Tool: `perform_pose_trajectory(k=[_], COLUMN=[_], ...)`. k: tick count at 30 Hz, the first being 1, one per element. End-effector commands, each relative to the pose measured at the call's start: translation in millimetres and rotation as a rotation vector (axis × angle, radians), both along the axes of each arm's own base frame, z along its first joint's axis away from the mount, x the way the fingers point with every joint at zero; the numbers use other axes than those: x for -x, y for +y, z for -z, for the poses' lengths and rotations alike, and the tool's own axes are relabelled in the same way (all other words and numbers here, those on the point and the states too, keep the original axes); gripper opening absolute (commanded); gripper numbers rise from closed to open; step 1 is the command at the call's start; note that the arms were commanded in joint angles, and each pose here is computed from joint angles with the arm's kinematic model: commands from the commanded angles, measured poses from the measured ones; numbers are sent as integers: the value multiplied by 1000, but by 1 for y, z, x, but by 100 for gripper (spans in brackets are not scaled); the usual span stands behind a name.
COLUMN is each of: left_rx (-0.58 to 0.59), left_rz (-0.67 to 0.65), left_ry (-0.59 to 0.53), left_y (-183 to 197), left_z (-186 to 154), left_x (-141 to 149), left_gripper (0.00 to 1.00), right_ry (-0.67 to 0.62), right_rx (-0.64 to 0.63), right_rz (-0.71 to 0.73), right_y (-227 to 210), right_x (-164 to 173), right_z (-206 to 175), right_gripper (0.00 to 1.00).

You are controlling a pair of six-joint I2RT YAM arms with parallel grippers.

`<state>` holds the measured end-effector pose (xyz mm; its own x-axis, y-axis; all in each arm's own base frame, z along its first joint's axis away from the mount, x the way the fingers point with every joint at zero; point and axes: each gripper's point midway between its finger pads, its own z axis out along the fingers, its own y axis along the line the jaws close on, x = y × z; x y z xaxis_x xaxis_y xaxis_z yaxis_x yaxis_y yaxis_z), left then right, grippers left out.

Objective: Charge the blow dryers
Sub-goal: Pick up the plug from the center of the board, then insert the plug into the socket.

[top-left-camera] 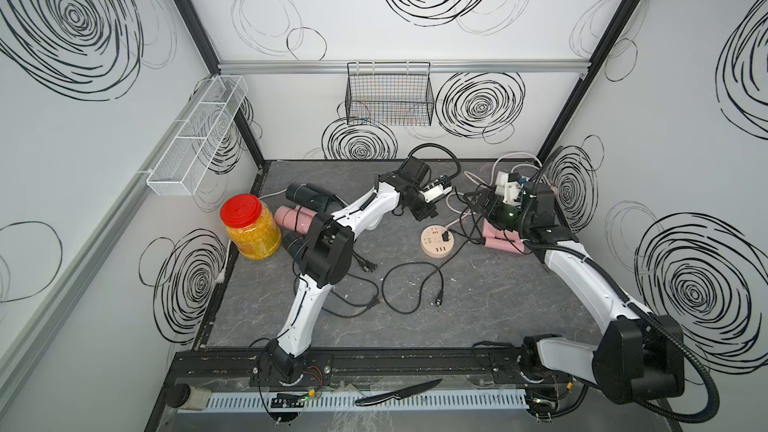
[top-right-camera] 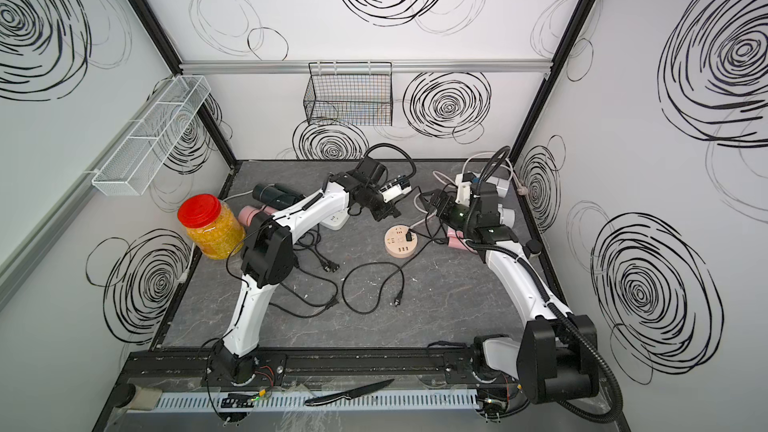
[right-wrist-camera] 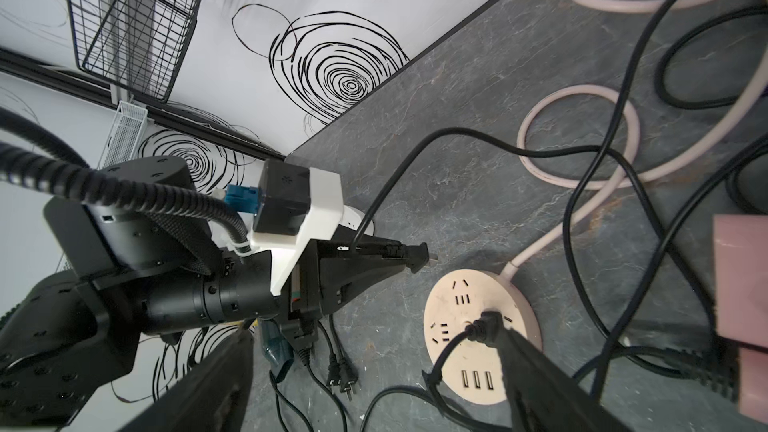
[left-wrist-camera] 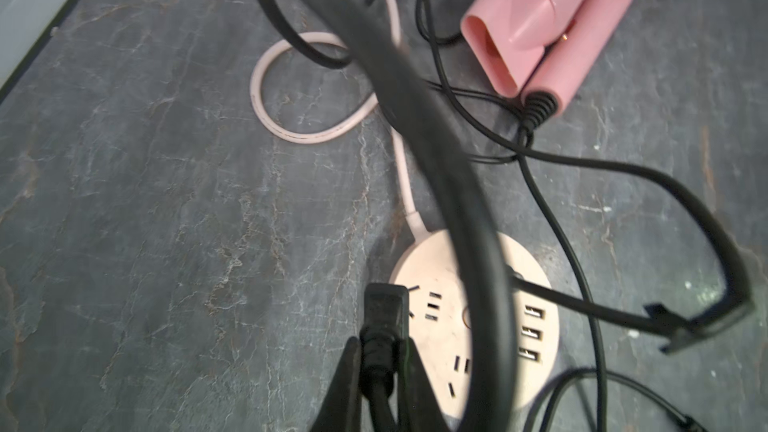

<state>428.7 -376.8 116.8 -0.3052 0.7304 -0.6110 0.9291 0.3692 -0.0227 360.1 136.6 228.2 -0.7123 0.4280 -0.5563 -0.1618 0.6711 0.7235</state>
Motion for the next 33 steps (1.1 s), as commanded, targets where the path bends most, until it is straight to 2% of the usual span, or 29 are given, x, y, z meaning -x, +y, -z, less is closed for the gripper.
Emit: perform_pose_trajectory(k=[1, 9, 19, 33], left_rx=[-35, -120, -182, -211], left_rz=[149, 181, 166, 154], left_ry=[-22, -89, -73, -57], left_y=[-2, -12, -14, -14], left_z=[-7, 9, 30, 40], left_x=[19, 19, 19, 19], left_gripper=[8, 8, 7, 6], right_ry=[-1, -18, -20, -13], right_rx=[37, 45, 85, 88], right_rz=[-105, -139, -109, -97], right_y=[6, 9, 1, -1], right_x=[24, 34, 35, 34], right_z=[7, 9, 9, 11], right_gripper=[100, 100, 100, 100])
